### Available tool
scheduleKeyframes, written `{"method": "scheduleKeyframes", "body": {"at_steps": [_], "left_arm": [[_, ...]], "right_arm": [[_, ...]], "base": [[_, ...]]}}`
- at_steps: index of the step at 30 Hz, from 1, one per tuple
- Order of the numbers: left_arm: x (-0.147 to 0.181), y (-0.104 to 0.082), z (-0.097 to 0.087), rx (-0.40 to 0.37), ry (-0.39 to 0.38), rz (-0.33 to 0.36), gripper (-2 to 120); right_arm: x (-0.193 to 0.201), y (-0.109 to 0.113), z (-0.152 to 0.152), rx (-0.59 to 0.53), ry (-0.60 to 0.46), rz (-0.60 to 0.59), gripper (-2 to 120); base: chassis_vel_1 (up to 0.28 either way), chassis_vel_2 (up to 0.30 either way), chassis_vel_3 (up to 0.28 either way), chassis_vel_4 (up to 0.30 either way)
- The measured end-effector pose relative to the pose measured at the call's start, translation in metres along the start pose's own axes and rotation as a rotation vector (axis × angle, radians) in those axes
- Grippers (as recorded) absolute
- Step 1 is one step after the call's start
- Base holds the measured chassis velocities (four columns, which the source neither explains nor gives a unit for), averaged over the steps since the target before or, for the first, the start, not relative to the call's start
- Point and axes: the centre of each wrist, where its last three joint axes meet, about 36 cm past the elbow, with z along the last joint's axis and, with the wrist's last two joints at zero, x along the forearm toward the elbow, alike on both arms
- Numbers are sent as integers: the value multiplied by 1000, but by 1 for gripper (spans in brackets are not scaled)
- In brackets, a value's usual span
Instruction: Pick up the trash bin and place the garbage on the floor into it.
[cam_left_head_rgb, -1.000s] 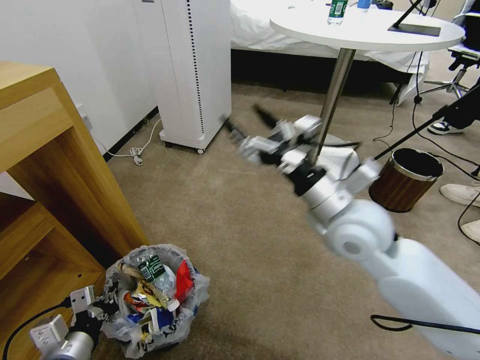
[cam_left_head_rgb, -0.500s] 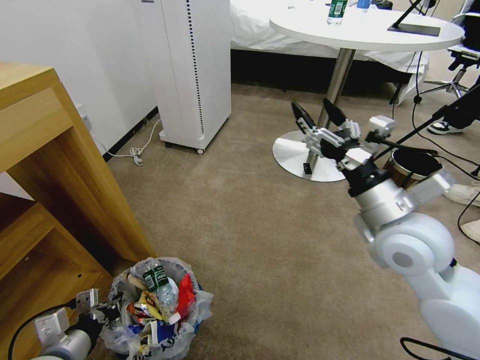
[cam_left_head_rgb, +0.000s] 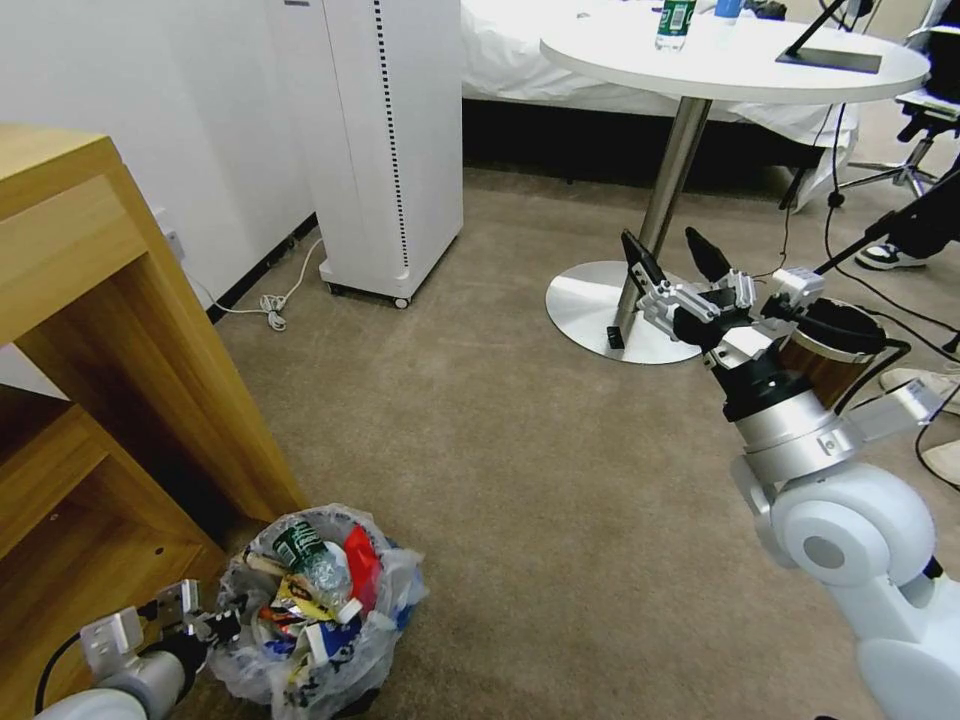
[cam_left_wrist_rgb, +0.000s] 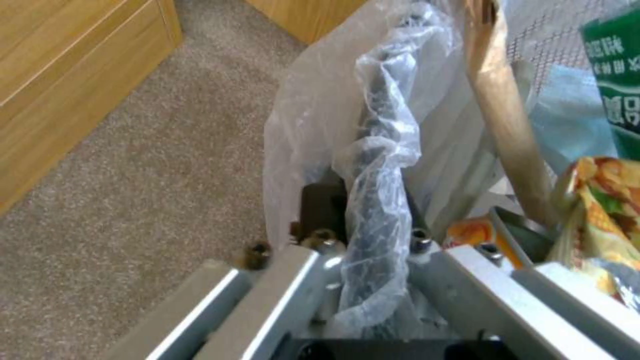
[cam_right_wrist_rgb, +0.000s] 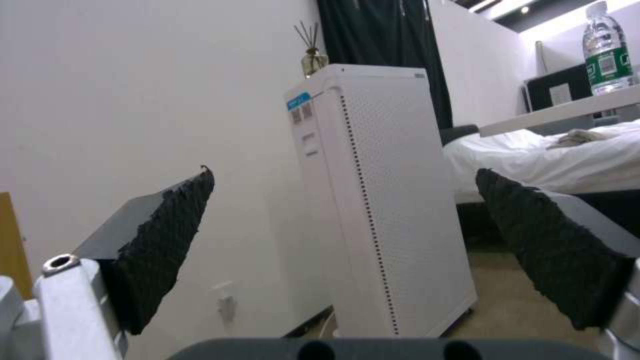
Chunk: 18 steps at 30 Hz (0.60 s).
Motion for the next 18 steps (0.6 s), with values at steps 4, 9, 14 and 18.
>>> {"method": "scheduleKeyframes", "body": {"at_steps": [4,9,14,18], "left_arm": [[2,-1,-1,-29,-24,-4,21],[4,0,-2,-92,-106,-10,38],[9,-1,-6,-164,-242,-15,58],[12,-4,-9,-189,-309,-11,72]], "right_arm": [[1,-1,4,2,-2,3,100],[4,-4,10,8,11,18,100],[5,-8,17,17,24,41,100],[6,-10,21,18,28,48,100]], "base": [[0,0,0,0],[0,0,0,0],[0,0,0,0],[0,0,0,0]]}}
